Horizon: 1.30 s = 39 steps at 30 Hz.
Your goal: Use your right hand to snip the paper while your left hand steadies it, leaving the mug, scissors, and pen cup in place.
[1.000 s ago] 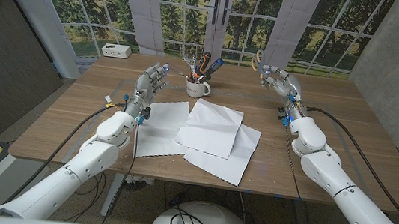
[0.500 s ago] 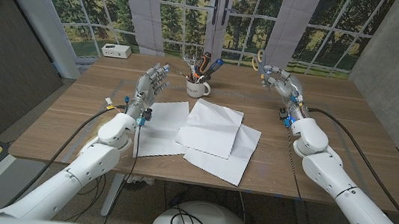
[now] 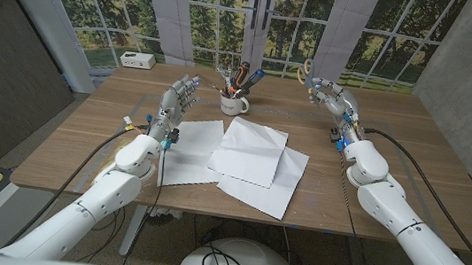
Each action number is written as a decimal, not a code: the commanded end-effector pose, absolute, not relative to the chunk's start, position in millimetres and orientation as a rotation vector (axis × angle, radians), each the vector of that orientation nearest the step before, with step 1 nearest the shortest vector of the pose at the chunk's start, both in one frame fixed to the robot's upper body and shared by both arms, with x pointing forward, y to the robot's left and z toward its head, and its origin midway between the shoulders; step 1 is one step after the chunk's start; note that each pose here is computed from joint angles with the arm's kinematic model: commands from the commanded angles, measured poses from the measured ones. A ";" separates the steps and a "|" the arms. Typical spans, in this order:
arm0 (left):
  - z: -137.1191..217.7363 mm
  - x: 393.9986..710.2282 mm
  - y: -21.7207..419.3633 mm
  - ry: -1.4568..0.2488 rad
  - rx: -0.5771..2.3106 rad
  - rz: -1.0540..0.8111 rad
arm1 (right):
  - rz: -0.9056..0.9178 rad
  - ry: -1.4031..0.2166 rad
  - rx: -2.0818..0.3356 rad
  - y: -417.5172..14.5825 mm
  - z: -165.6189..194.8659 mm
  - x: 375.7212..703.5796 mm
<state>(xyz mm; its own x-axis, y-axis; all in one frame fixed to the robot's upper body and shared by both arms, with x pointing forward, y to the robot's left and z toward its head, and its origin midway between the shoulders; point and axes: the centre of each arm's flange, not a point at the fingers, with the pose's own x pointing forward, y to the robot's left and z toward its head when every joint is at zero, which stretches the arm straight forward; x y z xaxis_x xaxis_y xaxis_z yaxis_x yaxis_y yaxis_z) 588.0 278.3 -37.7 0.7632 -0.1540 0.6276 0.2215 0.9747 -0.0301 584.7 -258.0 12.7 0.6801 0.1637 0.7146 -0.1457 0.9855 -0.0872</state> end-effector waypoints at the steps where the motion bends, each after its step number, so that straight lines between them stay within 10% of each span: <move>1: -35.2 587.1 280.2 -0.676 -0.099 -0.213 | 0.179 -0.815 -0.026 -253.8 12.8 580.6; 39: -30.3 591.9 274.7 -0.670 -0.101 -0.241 | 0.294 -0.854 -0.040 -255.5 16.8 572.7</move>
